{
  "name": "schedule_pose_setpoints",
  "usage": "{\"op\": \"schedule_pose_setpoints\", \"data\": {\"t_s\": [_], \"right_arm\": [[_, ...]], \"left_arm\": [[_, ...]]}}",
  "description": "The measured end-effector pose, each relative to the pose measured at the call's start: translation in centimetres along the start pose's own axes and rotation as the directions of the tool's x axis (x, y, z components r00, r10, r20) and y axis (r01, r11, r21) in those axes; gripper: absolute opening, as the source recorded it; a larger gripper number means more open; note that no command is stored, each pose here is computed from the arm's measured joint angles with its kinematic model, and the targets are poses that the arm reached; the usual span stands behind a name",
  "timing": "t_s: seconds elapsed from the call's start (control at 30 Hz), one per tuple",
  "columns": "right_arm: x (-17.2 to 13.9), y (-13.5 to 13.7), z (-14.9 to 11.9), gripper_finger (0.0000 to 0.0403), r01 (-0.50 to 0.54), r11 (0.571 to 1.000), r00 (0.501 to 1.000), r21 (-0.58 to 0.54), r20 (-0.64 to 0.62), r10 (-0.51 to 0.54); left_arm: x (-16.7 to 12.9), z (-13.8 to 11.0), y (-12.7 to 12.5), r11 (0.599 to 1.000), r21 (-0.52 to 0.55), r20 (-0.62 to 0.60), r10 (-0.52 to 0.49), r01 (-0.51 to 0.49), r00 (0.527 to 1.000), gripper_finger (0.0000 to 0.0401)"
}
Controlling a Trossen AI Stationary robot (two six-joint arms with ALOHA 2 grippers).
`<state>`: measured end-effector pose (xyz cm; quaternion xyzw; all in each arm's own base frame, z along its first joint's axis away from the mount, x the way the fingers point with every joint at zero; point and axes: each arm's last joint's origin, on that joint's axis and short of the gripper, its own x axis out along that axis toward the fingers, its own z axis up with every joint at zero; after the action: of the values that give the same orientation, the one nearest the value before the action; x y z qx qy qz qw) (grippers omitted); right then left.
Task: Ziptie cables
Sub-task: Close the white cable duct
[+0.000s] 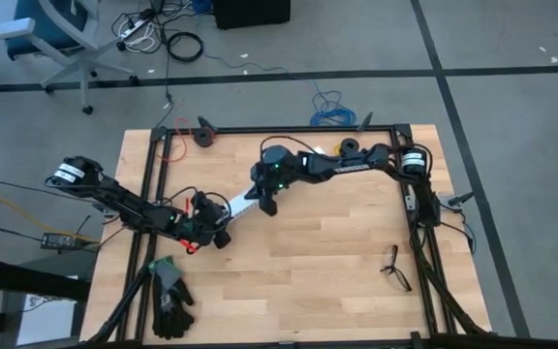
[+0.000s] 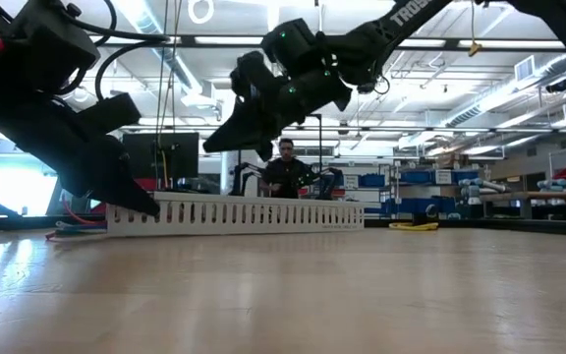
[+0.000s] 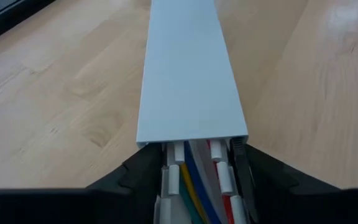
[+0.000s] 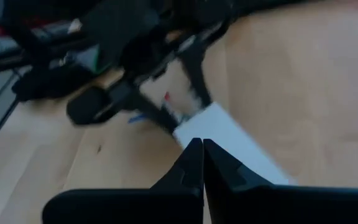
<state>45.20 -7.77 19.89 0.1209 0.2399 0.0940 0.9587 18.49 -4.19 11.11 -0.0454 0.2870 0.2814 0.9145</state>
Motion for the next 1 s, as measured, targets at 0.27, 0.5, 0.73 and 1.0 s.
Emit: {"op": "schedule_pose_setpoints", "data": {"t_s": [0.27,0.5,0.73,1.0], "right_arm": [[-0.1,0.2,-0.2,0.0000,0.004,1.000,1.000,0.007,-0.029,-0.004],[-0.1,0.2,-0.3,0.0000,0.011,1.000,0.999,0.015,-0.031,-0.010],[-0.1,0.2,-0.3,0.0000,0.013,1.000,0.999,0.026,-0.031,-0.012],[-0.1,0.2,-0.4,0.0000,0.028,0.999,0.999,0.028,-0.033,-0.028]], "left_arm": [[0.0,-0.1,0.0,1.000,0.017,-0.009,0.006,-0.005,1.000,0.0246],[0.0,-0.1,-0.1,1.000,0.015,-0.017,-0.022,0.022,1.000,0.0291],[0.0,-0.6,0.4,0.999,0.040,-0.057,0.027,-0.025,0.998,0.0293],[-0.6,-1.3,1.2,0.996,0.022,-0.120,0.088,-0.086,0.989,0.0293]]}}
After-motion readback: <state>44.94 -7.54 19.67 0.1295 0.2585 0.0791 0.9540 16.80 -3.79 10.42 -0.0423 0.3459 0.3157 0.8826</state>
